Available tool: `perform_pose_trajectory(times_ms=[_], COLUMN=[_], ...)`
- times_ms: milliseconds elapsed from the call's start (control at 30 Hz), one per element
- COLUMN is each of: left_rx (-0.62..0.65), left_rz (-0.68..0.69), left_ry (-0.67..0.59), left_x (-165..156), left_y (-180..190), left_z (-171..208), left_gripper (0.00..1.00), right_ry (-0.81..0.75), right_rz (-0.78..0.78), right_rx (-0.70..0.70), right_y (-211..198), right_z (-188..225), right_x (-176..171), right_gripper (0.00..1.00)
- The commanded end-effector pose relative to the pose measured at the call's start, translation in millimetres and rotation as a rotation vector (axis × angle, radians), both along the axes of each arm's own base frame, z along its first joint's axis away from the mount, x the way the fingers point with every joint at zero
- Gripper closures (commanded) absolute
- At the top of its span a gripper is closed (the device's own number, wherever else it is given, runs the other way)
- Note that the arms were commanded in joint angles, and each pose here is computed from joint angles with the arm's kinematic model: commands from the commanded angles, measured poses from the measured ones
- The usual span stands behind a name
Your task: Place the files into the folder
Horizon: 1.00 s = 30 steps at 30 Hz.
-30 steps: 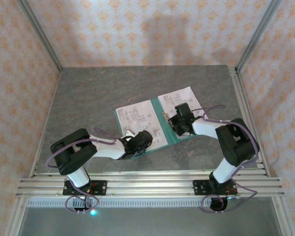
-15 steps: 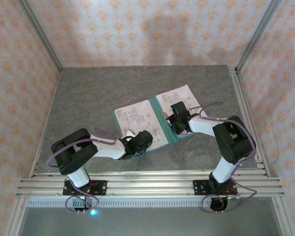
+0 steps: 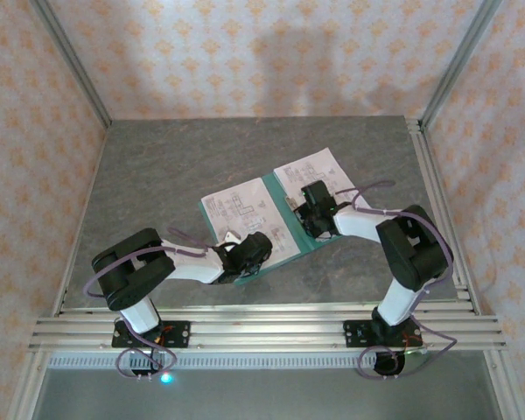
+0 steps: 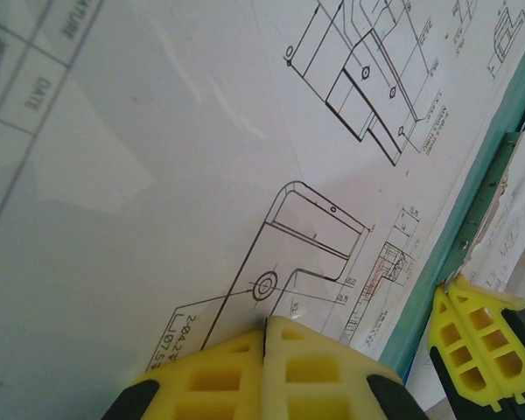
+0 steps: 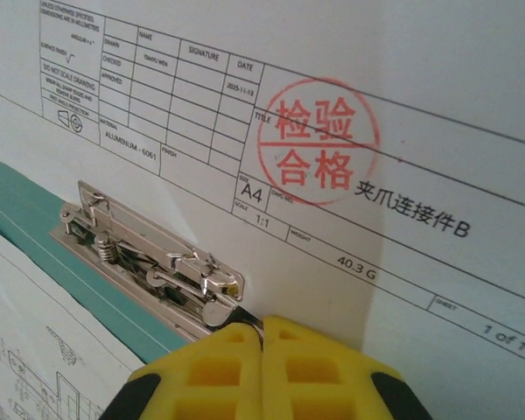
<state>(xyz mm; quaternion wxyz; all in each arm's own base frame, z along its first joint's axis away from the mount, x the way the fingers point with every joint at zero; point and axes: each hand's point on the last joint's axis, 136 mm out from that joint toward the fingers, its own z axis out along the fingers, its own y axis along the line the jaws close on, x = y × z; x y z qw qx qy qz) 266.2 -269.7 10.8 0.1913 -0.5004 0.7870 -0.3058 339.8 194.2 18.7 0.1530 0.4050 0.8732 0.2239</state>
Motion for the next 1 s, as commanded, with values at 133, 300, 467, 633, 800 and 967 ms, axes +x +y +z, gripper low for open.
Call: perform_pose_trajectory(times_ms=[133,300,467,633,800,967], left_rx=[0.309,0.379,0.408,0.526,0.485,0.431], left_rz=[-0.053,-0.076,-0.214,-0.293,-0.287,-0.332], left_ry=[0.218,0.205,0.076,0.058,0.182,0.243], left_x=[-51.3,-51.8,-27.7,-17.2,-30.0,-43.2], left_y=[60.3,73.9,63.3,101.2,160.9,175.6], left_z=[-49.6,-34.8,15.8,73.9,65.0,45.2], left_gripper=[1.0,1.0,1.0,0.77,0.51,0.42], right_ry=[0.075,-0.052,-0.052,-0.022,0.019,0.083], right_rz=[0.156,0.188,0.199,0.33,0.464,0.578], right_rx=[-0.176,-0.161,-0.153,-0.166,-0.189,-0.366], right_y=[-12.0,-9.0,-20.4,-9.3,25.6,47.9], right_z=[49.3,108.9,98.4,79.4,67.9,51.8], right_x=[-33.6,-19.8,-15.6,-0.5,3.8,1.4], right_gripper=[0.57,0.47,0.47,0.47,0.47,0.52])
